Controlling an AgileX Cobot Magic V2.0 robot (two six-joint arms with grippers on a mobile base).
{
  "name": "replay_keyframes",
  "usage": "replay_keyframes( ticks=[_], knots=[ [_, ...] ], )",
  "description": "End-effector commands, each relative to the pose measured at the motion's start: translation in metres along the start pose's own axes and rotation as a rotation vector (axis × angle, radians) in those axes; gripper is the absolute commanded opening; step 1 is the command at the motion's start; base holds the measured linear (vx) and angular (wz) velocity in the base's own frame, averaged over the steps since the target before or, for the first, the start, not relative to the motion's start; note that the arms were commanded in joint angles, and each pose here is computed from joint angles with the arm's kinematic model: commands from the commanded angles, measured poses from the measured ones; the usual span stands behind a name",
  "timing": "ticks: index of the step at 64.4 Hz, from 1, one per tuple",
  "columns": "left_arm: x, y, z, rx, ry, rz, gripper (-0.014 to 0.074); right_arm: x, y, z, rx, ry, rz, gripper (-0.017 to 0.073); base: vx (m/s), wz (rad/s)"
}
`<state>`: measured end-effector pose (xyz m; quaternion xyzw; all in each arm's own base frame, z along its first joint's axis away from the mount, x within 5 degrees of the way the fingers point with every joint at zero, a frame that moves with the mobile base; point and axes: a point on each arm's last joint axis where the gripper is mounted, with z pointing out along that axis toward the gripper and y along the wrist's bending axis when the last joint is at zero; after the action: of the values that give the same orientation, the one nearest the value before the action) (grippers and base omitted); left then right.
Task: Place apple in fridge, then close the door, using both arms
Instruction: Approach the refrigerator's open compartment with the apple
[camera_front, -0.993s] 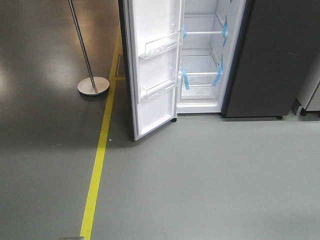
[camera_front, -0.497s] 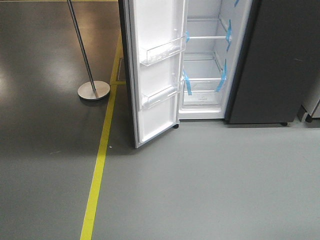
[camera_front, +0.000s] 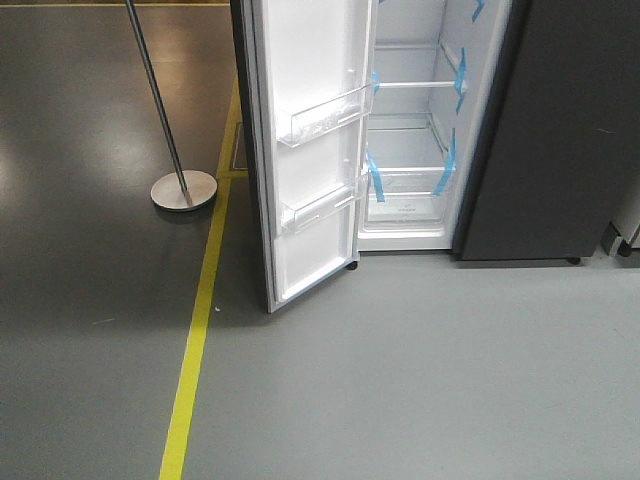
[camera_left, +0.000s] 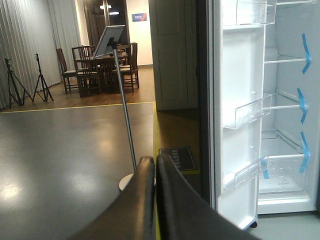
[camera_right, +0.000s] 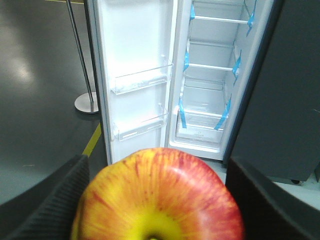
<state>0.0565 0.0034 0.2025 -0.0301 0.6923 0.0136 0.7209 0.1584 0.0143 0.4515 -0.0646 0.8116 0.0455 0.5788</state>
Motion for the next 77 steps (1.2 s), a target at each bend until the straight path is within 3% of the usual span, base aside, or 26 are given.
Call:
replay_keyframes(
  ticks=[1, 77],
  knots=[
    [-0.0139, 0.0000, -0.0024, 0.002, -0.109, -0.017, -0.0006, -0.0142, -0.0006, -0.0074, 0.014, -0.112, -0.004, 0.0098, 0.12, 0.00],
    [-0.0139, 0.0000, -0.0024, 0.002, -0.109, -0.017, -0.0006, -0.0142, -0.0006, -0.0074, 0.014, -0.112, -0.004, 0.0098, 0.11, 0.02]
  ],
)
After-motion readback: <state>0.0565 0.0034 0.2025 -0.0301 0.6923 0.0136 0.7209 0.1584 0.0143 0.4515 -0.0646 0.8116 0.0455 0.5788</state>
